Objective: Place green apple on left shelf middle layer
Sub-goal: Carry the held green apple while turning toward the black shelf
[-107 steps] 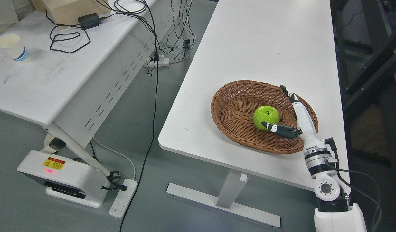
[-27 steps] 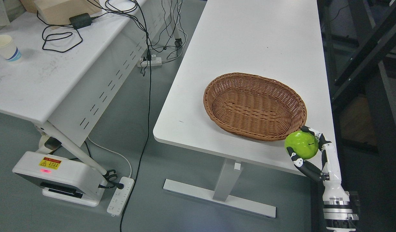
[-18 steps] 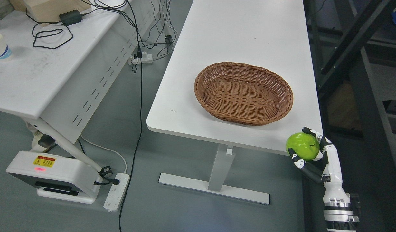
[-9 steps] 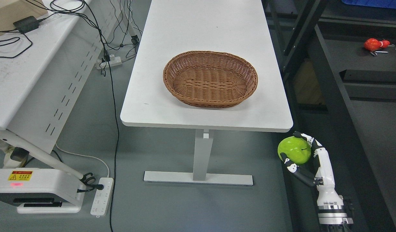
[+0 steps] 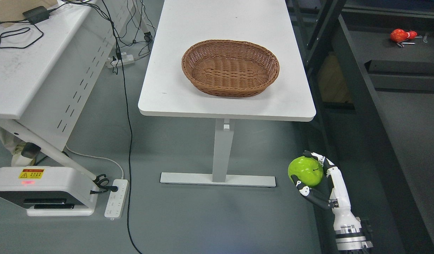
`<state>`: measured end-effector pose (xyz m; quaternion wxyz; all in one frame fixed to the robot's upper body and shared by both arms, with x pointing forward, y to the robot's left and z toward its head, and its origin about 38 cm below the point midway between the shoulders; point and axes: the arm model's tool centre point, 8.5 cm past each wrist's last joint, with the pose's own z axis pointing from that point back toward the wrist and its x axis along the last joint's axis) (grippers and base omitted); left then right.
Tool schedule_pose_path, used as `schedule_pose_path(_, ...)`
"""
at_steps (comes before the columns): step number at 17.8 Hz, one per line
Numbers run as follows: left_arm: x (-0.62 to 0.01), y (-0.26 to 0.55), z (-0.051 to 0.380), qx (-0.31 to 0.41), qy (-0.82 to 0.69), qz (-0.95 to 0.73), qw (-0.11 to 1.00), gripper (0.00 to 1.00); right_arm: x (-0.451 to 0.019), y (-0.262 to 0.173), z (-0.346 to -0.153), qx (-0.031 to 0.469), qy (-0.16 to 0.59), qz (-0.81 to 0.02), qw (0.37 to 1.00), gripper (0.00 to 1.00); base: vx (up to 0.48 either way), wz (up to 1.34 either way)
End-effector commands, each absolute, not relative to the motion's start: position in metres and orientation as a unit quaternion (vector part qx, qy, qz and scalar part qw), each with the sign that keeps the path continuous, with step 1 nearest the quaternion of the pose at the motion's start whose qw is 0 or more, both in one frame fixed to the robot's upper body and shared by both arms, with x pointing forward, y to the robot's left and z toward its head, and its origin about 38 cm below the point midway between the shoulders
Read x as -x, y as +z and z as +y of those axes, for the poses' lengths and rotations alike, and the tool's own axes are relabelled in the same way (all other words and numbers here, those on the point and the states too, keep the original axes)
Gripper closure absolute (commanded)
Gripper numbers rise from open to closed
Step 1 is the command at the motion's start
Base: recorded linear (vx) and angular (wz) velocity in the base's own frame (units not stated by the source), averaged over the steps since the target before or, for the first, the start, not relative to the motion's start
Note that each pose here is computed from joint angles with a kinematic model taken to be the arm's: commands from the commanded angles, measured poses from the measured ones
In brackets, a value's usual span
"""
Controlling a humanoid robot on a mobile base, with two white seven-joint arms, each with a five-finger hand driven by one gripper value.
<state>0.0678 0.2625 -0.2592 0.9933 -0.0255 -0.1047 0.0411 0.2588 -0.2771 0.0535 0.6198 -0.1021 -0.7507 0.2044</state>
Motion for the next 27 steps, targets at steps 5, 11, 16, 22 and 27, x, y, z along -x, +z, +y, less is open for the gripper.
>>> schedule_pose_path(5,-0.068,-0.258,0.274,0.017,0.041,-0.105,0.993,0.0,-0.257,0.05,-0.267,0.086,0.218,-0.748,0.621,1.0,-0.215,0.06)
schedule_pose_path(11,-0.068,-0.258,0.274,0.017,0.041,-0.104,0.994,0.0,-0.257,0.051,-0.268,0.083,0.208,-0.752,0.62,1.0,-0.222,0.04)
schedule_pose_path(16,-0.068,-0.258,0.274,0.017,0.041,-0.105,0.993,0.0,-0.261,0.061,-0.282,0.102,0.197,-0.762,0.608,1.0,-0.25,-0.04)
schedule_pose_path(22,-0.068,-0.258,0.274,0.017,0.041,-0.105,0.993,0.0,-0.278,0.082,-0.3,0.129,0.18,-0.78,0.585,1.0,-0.228,-0.35)
schedule_pose_path(27,-0.068,-0.258,0.274,0.017,0.041,-0.104,0.994,0.0,-0.279,0.083,-0.3,0.13,0.179,-0.781,0.585,1.0,-0.169,-0.72)
